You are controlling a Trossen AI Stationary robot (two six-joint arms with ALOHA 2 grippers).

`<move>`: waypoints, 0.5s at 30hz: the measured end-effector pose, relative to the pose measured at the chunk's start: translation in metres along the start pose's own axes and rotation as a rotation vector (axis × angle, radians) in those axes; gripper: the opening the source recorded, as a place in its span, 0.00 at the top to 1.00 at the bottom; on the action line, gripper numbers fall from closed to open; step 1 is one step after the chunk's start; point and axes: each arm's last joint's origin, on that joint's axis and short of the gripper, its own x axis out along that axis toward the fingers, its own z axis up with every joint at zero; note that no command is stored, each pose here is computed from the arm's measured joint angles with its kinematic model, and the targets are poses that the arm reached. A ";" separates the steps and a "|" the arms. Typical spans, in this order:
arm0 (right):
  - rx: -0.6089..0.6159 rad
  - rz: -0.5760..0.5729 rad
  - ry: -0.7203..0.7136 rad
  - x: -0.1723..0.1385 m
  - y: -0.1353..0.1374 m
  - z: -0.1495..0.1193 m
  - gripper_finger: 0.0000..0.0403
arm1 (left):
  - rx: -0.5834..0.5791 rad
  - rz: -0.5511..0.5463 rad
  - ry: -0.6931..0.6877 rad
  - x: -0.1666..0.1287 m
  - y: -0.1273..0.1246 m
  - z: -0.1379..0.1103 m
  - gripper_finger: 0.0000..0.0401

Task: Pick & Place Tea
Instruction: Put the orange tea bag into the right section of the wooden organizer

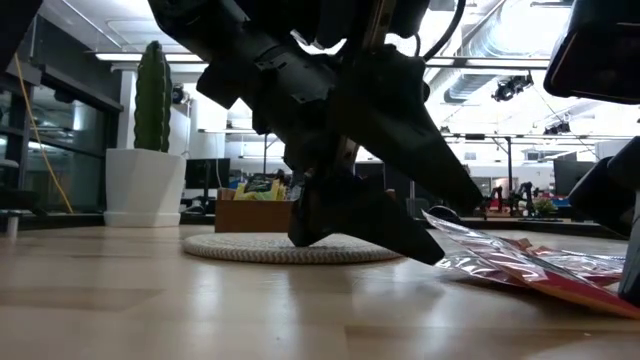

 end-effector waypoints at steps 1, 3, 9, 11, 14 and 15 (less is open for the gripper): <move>0.000 0.000 -0.001 0.000 0.000 0.000 1.00 | 0.000 0.000 0.000 0.000 0.000 0.000 0.53; 0.000 -0.001 -0.002 0.000 0.000 0.000 1.00 | 0.001 0.000 0.001 0.000 0.000 0.000 0.57; 0.000 -0.001 -0.003 0.000 0.000 0.000 1.00 | 0.002 0.001 0.001 0.000 0.000 0.000 0.70; 0.000 -0.001 -0.003 0.000 0.000 0.000 1.00 | 0.003 0.003 -0.001 0.000 0.000 0.000 0.76; 0.000 -0.003 -0.005 0.000 0.000 0.000 1.00 | 0.008 0.004 0.000 0.000 0.000 0.000 0.85; 0.000 -0.004 -0.007 0.000 0.000 0.000 1.00 | 0.016 0.005 0.001 0.000 0.001 0.000 0.89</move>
